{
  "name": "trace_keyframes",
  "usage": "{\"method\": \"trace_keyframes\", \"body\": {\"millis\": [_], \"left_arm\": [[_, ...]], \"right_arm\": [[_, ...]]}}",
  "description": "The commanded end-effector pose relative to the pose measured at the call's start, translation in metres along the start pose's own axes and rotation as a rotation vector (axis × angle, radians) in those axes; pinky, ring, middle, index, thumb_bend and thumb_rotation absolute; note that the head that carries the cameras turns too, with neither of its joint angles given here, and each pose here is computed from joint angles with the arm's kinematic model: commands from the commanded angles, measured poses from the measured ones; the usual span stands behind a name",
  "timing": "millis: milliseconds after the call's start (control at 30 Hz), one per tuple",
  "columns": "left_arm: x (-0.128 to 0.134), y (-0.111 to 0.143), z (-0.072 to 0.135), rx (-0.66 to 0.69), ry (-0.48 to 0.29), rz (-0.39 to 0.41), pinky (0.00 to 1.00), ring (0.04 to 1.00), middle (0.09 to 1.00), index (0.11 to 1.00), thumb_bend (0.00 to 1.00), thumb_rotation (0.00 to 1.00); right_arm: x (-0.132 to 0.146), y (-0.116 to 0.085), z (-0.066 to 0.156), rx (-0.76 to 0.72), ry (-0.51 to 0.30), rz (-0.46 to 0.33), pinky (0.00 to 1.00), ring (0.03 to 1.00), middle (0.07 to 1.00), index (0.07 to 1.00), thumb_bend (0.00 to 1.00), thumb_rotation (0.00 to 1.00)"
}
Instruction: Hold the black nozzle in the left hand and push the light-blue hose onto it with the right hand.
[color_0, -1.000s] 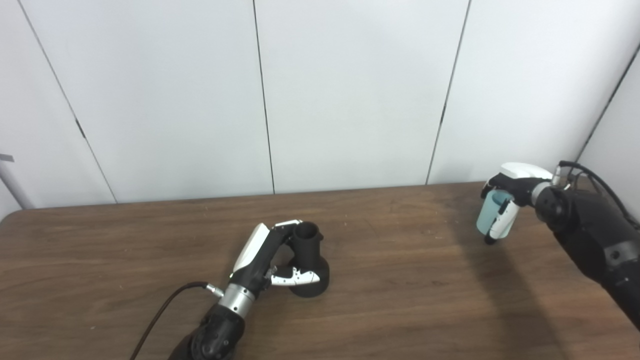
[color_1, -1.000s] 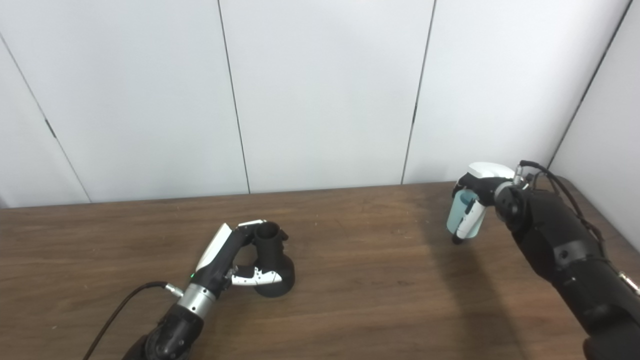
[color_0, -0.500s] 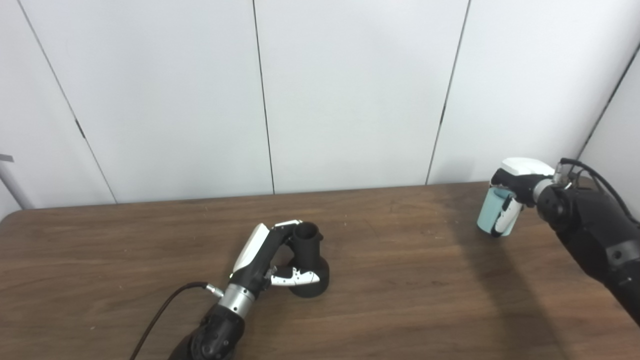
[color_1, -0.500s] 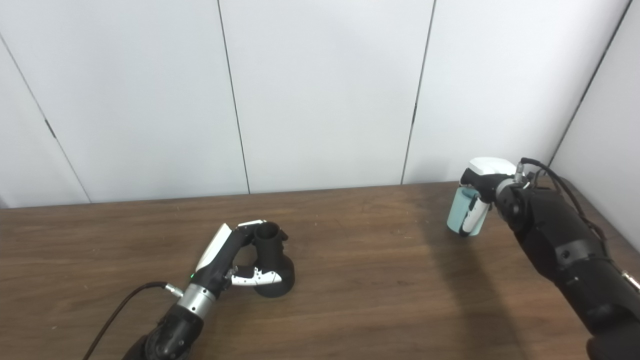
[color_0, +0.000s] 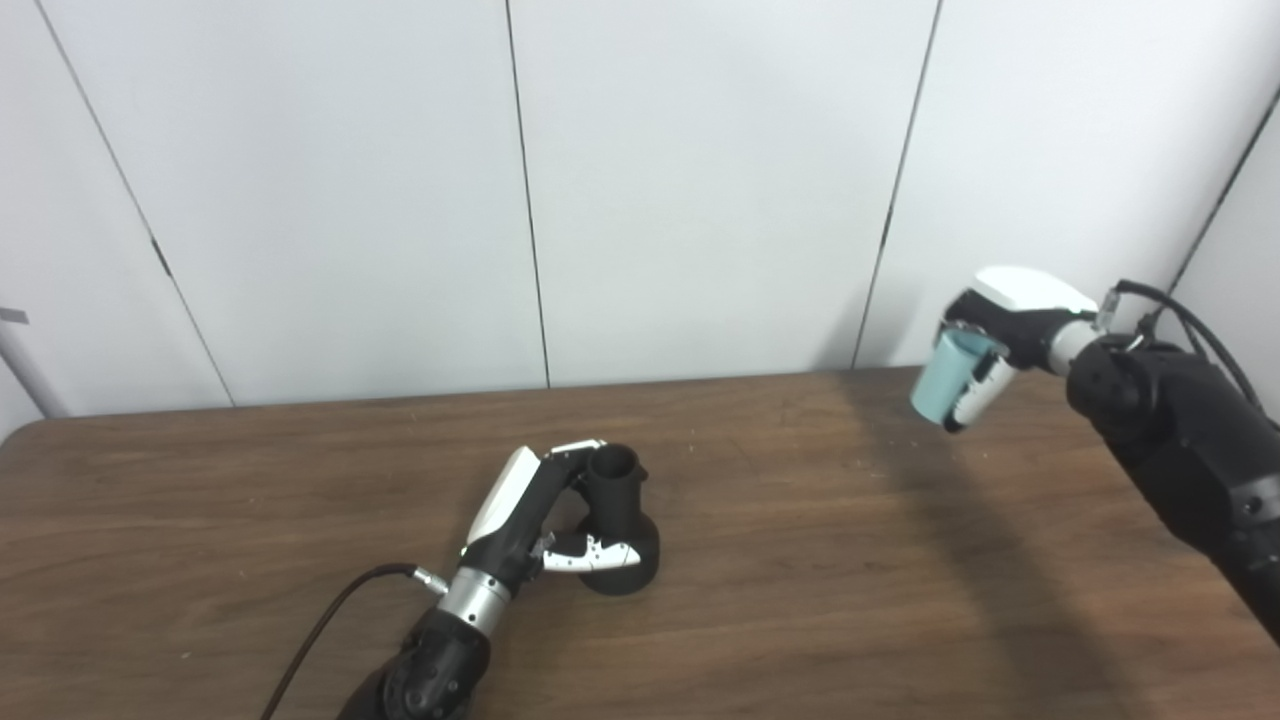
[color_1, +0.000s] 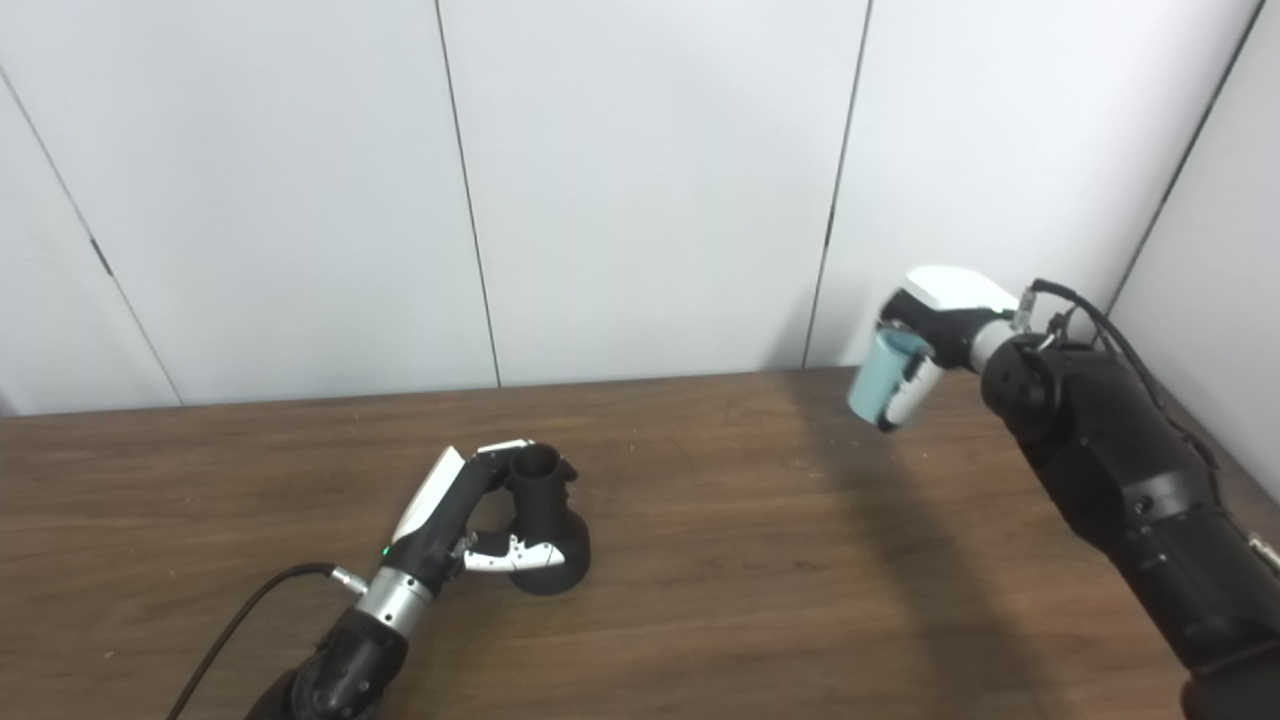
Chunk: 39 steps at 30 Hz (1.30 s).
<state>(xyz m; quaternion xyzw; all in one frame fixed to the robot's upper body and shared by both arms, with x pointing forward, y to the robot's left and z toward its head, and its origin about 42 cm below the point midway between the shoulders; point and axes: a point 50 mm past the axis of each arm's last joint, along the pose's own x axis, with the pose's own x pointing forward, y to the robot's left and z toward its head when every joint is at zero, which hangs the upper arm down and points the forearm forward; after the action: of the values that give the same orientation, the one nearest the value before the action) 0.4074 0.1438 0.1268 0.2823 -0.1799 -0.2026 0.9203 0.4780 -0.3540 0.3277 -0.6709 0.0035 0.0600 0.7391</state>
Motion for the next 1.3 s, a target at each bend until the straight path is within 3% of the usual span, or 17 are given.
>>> {"method": "trace_keyframes", "body": {"millis": [0,233,467,767,1267], "left_arm": [[-0.076,-0.058,-0.051,-0.005,0.233,-0.158,0.45,0.505,0.511,0.49,0.51,0.08],[-0.07,-0.064,-0.045,-0.004,0.219,-0.157,0.43,0.498,0.514,0.49,0.51,0.07],[-0.063,-0.072,-0.039,-0.025,0.222,-0.151,0.38,0.475,0.518,0.49,0.51,0.08],[-0.063,-0.076,-0.035,-0.034,0.235,-0.167,0.39,0.471,0.517,0.491,0.51,0.08],[-0.056,-0.079,-0.025,-0.022,0.203,-0.17,0.39,0.476,0.519,0.491,0.51,0.08]], "right_arm": [[-0.012,-0.055,0.008,-0.03,-0.071,-0.138,0.35,0.412,0.448,0.512,0.53,0.0],[-0.033,-0.075,0.054,-0.092,-0.293,-0.211,0.36,0.419,0.464,0.507,0.53,0.0],[-0.061,-0.085,0.122,-0.128,-0.558,-0.297,0.24,0.324,0.436,0.515,0.53,0.0],[-0.064,-0.072,0.171,-0.065,-0.694,-0.271,0.2,0.3,0.433,0.505,0.53,0.0],[-0.061,-0.064,0.218,-0.142,-0.747,-0.195,0.24,0.329,0.414,0.499,0.53,0.0]]}}
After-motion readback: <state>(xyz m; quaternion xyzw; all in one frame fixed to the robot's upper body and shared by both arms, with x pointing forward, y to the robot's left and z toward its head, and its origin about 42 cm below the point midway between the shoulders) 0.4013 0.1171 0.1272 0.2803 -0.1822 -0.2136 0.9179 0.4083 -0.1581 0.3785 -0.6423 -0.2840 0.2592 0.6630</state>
